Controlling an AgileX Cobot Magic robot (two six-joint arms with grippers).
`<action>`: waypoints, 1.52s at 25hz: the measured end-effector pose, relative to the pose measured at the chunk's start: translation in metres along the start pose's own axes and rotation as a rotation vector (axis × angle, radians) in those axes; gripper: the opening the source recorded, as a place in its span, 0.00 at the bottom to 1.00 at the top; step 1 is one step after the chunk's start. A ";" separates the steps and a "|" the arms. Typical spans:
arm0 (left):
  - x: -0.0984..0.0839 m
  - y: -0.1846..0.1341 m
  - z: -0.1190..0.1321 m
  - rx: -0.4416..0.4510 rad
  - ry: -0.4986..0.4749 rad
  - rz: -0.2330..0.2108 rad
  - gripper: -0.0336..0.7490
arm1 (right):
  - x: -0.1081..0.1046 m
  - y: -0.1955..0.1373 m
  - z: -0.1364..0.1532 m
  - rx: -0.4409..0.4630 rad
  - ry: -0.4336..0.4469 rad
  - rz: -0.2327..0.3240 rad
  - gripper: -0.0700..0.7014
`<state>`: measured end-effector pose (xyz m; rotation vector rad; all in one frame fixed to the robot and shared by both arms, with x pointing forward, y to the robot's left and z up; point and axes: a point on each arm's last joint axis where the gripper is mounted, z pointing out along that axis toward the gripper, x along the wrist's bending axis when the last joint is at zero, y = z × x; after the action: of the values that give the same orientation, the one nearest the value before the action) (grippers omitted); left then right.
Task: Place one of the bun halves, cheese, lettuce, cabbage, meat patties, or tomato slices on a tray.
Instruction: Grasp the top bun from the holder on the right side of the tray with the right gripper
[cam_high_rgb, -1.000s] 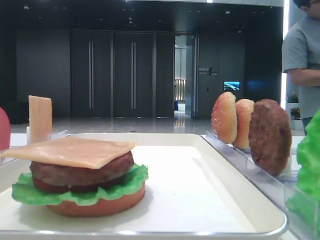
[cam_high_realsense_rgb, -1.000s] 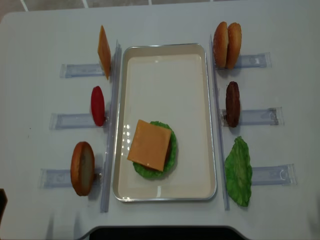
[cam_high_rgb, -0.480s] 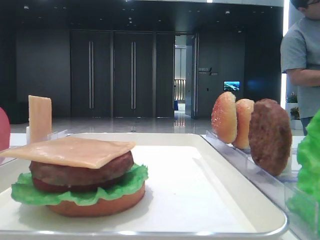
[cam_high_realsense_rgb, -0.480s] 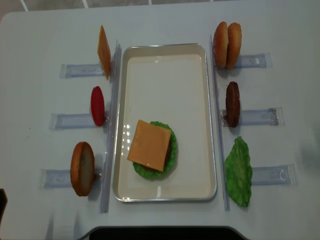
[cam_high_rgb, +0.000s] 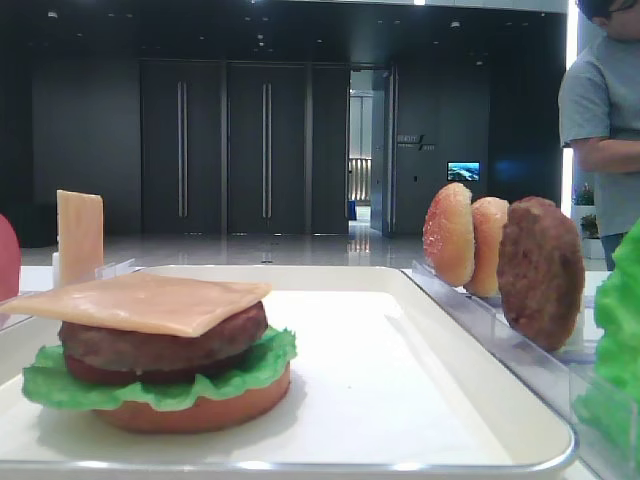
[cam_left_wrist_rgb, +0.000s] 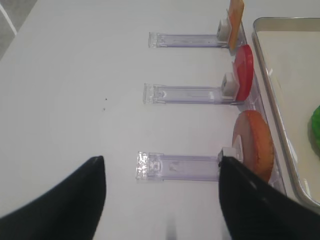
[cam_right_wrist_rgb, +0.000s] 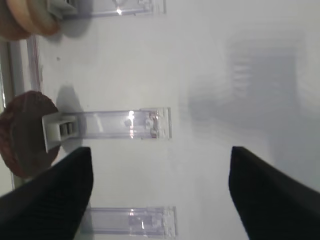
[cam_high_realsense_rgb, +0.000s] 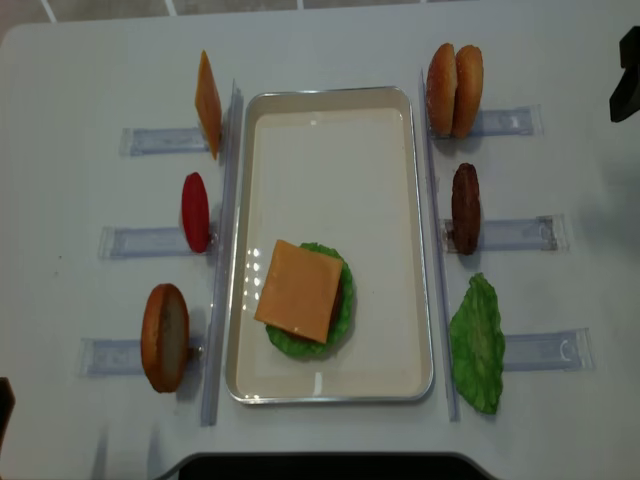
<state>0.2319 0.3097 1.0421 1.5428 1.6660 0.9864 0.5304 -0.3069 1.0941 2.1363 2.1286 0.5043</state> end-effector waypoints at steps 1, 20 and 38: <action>0.000 0.000 0.000 0.000 0.000 0.000 0.73 | 0.000 0.007 0.004 0.001 0.016 0.007 0.78; 0.000 0.000 0.000 0.000 0.000 0.000 0.73 | 0.048 0.082 0.040 -0.013 0.025 -0.012 0.78; 0.000 0.000 0.000 0.000 0.000 0.000 0.73 | 0.165 0.066 0.050 -0.117 0.199 0.013 0.78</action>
<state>0.2319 0.3097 1.0421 1.5428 1.6660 0.9864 0.6041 -0.1373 1.0947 2.1174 2.1226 0.8536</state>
